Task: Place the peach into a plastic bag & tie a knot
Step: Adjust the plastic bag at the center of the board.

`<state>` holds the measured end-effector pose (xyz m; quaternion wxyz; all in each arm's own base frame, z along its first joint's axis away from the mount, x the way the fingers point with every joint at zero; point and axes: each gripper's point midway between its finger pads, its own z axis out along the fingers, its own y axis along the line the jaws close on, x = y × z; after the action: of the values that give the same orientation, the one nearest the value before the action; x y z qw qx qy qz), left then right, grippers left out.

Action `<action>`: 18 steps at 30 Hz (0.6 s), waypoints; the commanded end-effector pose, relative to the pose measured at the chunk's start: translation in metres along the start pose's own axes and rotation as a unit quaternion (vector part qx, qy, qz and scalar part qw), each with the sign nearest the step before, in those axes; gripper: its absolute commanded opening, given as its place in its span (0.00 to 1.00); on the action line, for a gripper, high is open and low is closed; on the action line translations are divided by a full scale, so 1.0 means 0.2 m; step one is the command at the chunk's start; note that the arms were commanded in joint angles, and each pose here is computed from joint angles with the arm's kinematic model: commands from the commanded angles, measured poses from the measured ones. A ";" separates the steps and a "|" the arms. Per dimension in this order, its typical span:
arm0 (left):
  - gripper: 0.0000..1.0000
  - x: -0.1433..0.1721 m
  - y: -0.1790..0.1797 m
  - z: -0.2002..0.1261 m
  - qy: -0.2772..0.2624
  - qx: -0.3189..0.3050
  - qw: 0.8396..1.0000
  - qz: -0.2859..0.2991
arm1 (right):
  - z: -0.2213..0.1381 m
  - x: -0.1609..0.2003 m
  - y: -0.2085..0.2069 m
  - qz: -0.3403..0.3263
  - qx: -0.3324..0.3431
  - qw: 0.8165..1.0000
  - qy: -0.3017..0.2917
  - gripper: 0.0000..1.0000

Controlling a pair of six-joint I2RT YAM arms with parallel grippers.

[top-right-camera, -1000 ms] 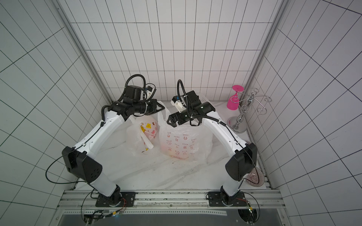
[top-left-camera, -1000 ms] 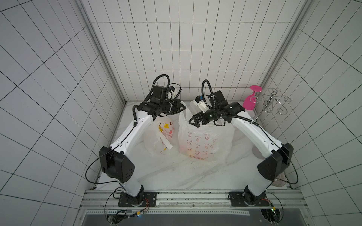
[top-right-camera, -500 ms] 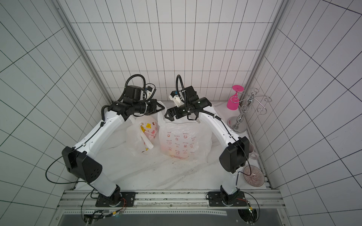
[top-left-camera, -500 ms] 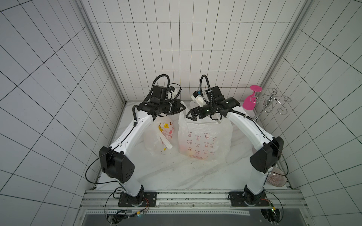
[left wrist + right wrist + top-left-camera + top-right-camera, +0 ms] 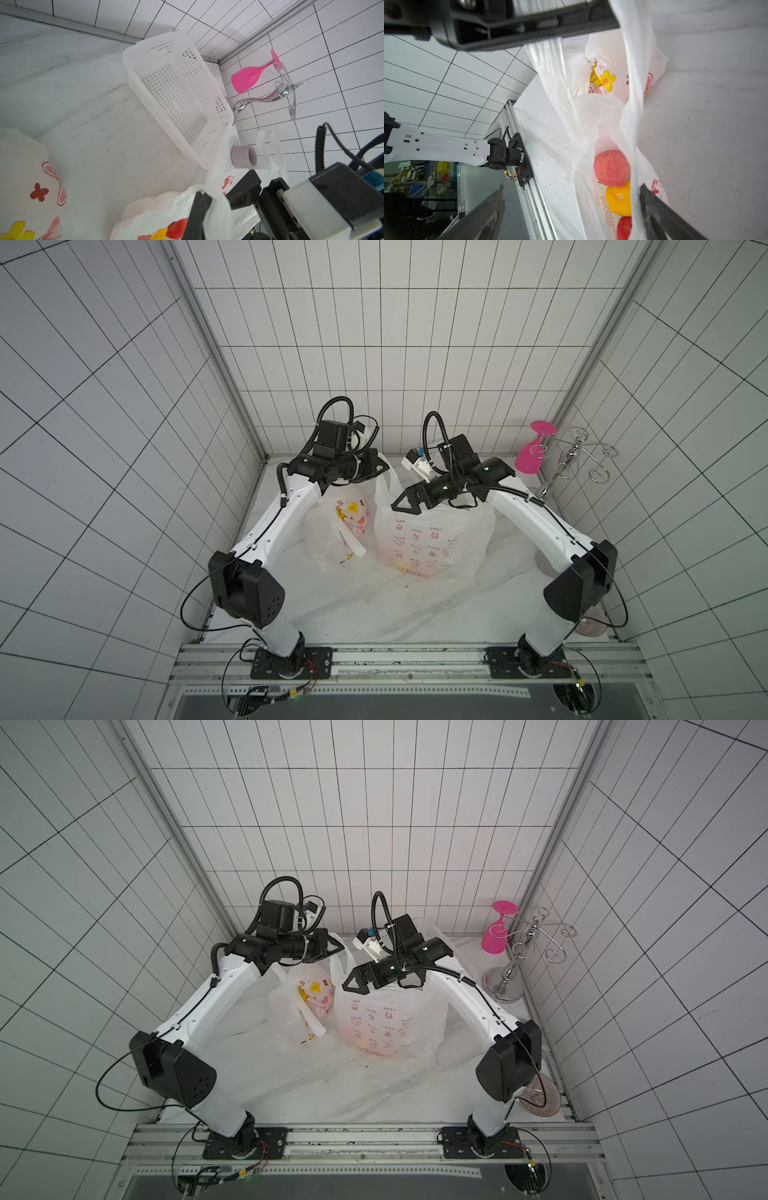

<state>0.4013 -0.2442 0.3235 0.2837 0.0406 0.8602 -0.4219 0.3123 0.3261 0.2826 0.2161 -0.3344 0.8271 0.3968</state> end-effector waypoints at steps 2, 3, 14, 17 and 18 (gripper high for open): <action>0.00 -0.03 -0.08 -0.07 -0.015 0.015 1.000 0.013 | 0.09 0.13 -0.14 -0.030 0.086 0.995 0.044 0.95; 0.00 -0.02 -0.09 -0.07 -0.015 0.016 1.000 0.013 | 0.10 0.13 -0.18 -0.044 0.116 0.991 0.051 0.93; 0.21 -0.09 -0.17 -0.15 -0.037 0.071 0.997 0.016 | 0.12 0.09 -0.18 -0.146 0.134 0.980 -0.007 0.16; 0.51 -0.13 -0.29 -0.24 -0.066 0.164 0.983 0.058 | 0.11 0.09 -0.13 -0.155 0.090 0.984 -0.017 0.04; 0.58 -0.14 -0.29 -0.28 -0.092 0.182 0.976 0.078 | 0.10 0.08 -0.12 -0.153 0.072 0.985 -0.022 0.01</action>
<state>0.3937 -0.2382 0.3581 0.3161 0.0622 0.8084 -0.4926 0.3302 0.3216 0.2336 0.2934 -0.3985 0.8281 0.2633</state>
